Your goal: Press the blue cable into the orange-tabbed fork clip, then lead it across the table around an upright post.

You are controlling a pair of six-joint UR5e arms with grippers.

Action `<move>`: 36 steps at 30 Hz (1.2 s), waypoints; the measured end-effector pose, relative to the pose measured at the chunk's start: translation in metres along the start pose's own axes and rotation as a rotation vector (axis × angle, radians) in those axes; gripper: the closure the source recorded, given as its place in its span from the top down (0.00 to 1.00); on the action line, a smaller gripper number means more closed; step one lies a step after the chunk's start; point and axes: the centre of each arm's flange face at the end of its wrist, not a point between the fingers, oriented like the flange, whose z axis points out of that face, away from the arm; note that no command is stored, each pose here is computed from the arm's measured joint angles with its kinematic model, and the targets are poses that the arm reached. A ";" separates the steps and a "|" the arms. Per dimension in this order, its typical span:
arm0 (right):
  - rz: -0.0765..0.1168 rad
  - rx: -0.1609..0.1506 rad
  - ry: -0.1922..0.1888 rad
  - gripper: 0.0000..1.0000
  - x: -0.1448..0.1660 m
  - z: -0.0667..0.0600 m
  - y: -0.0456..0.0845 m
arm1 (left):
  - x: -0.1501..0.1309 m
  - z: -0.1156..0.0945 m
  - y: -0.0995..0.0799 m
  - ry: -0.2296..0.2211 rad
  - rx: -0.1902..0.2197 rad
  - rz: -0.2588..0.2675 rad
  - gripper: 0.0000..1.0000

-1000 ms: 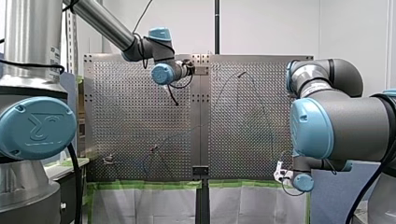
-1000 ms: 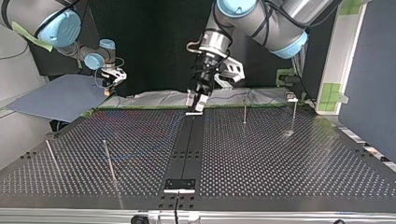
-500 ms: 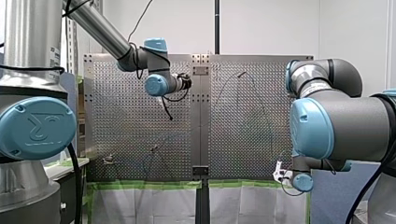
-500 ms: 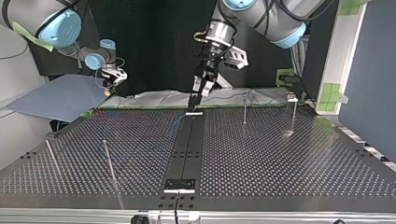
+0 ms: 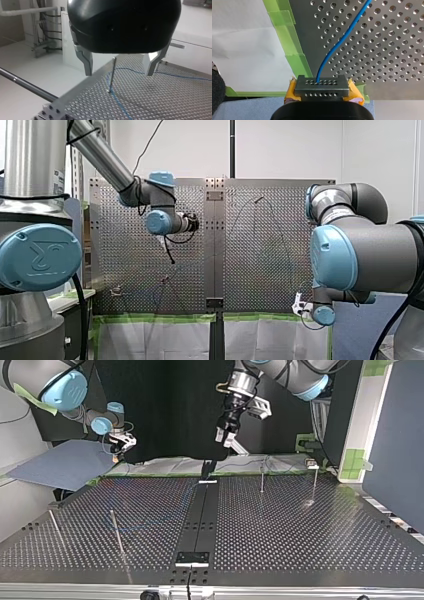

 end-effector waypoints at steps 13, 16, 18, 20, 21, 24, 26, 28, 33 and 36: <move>0.000 0.008 -0.004 0.00 0.000 0.000 -0.001 | 0.028 -0.037 0.029 0.071 -0.049 0.042 0.99; 0.000 0.012 -0.006 0.00 -0.001 0.000 -0.002 | 0.034 -0.043 0.037 0.072 -0.064 0.066 0.99; 0.001 0.018 -0.007 0.00 -0.001 0.000 -0.002 | 0.040 -0.048 0.043 0.076 -0.081 0.085 0.99; 0.001 0.025 -0.008 0.00 -0.001 -0.001 -0.003 | 0.045 -0.052 0.049 0.081 -0.098 0.103 0.99; 0.000 0.027 -0.009 0.00 -0.001 -0.001 -0.003 | 0.050 -0.056 0.053 0.086 -0.110 0.116 0.99; -0.001 0.032 -0.009 0.00 -0.001 -0.001 -0.004 | 0.062 -0.065 0.064 0.103 -0.136 0.152 0.99; 0.000 0.033 -0.011 0.00 -0.001 -0.001 -0.004 | 0.070 -0.071 0.070 0.117 -0.144 0.172 0.99; 0.000 0.033 -0.012 0.00 -0.001 -0.001 -0.004 | 0.078 -0.078 0.076 0.136 -0.147 0.197 0.99; -0.002 0.032 -0.014 0.00 -0.002 -0.001 -0.004 | 0.089 -0.083 0.081 0.154 -0.146 0.229 0.99; -0.002 0.032 -0.014 0.00 -0.002 -0.001 -0.004 | 0.090 -0.083 0.082 0.155 -0.145 0.232 0.99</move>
